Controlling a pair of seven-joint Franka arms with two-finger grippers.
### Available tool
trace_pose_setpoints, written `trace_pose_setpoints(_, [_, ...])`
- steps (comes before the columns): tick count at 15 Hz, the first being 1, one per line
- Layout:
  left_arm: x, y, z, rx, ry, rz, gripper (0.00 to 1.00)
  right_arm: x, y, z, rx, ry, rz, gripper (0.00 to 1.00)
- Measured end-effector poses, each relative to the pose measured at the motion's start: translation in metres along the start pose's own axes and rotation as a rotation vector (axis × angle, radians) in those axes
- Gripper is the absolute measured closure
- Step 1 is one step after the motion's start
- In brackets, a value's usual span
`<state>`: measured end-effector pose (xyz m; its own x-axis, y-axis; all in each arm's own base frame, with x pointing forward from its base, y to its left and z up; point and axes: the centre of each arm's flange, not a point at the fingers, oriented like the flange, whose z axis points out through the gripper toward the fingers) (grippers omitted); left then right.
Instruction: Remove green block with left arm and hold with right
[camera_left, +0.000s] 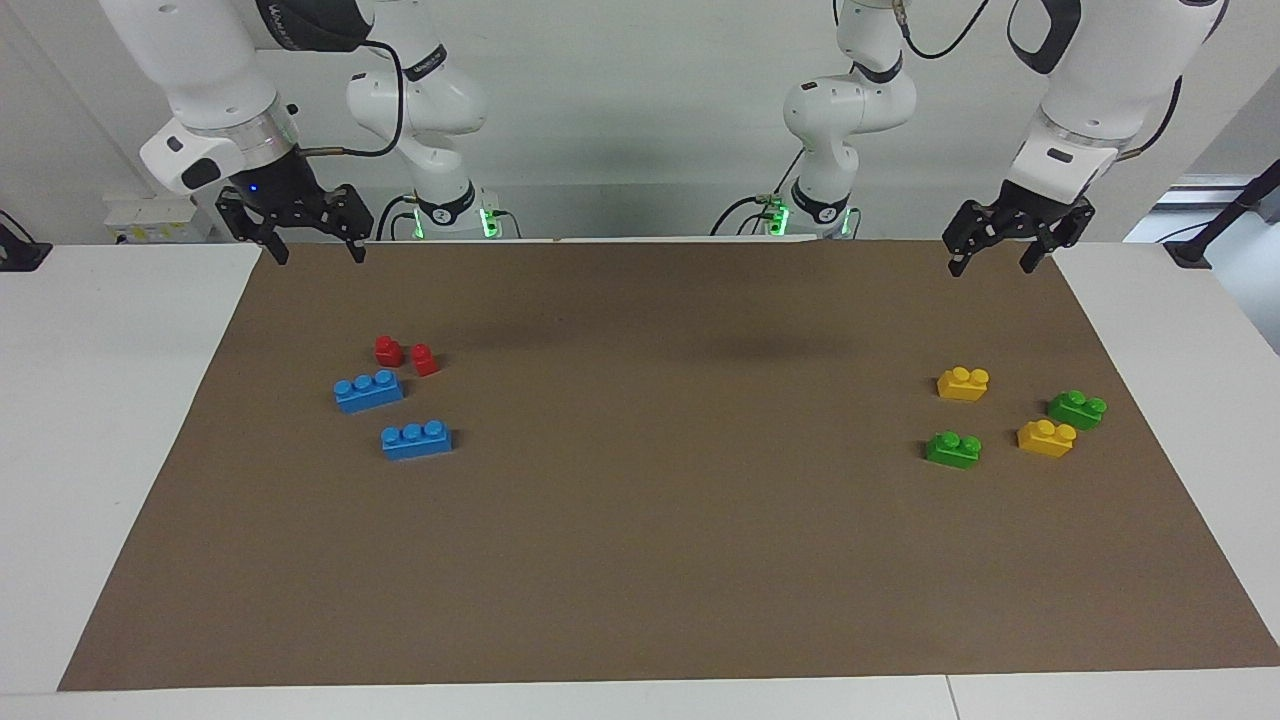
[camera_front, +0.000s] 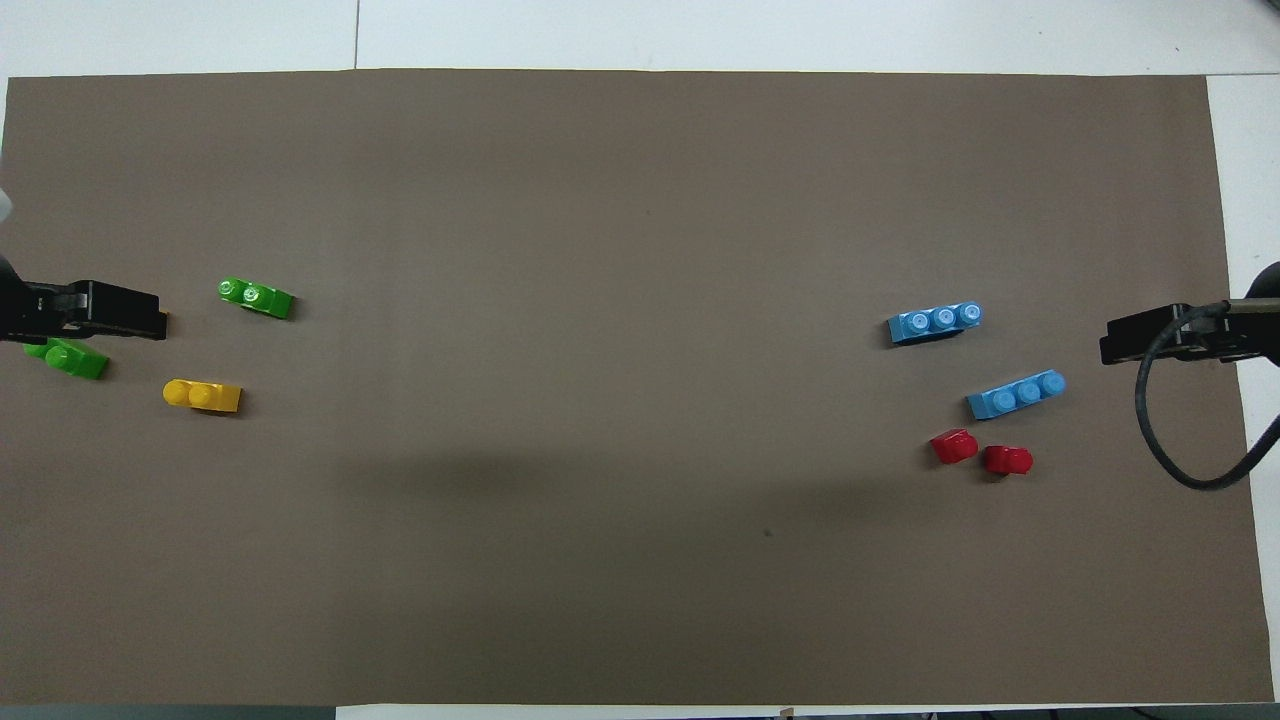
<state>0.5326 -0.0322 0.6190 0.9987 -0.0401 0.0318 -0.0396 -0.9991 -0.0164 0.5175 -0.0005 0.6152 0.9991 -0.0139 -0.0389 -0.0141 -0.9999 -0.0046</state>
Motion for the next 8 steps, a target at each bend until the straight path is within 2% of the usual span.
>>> trace_pose_setpoints(8, [0.0,0.0001,0.0,-0.001,0.0,0.0,0.0,-0.0005,0.0,0.0004,0.0,-0.005,0.0,0.0])
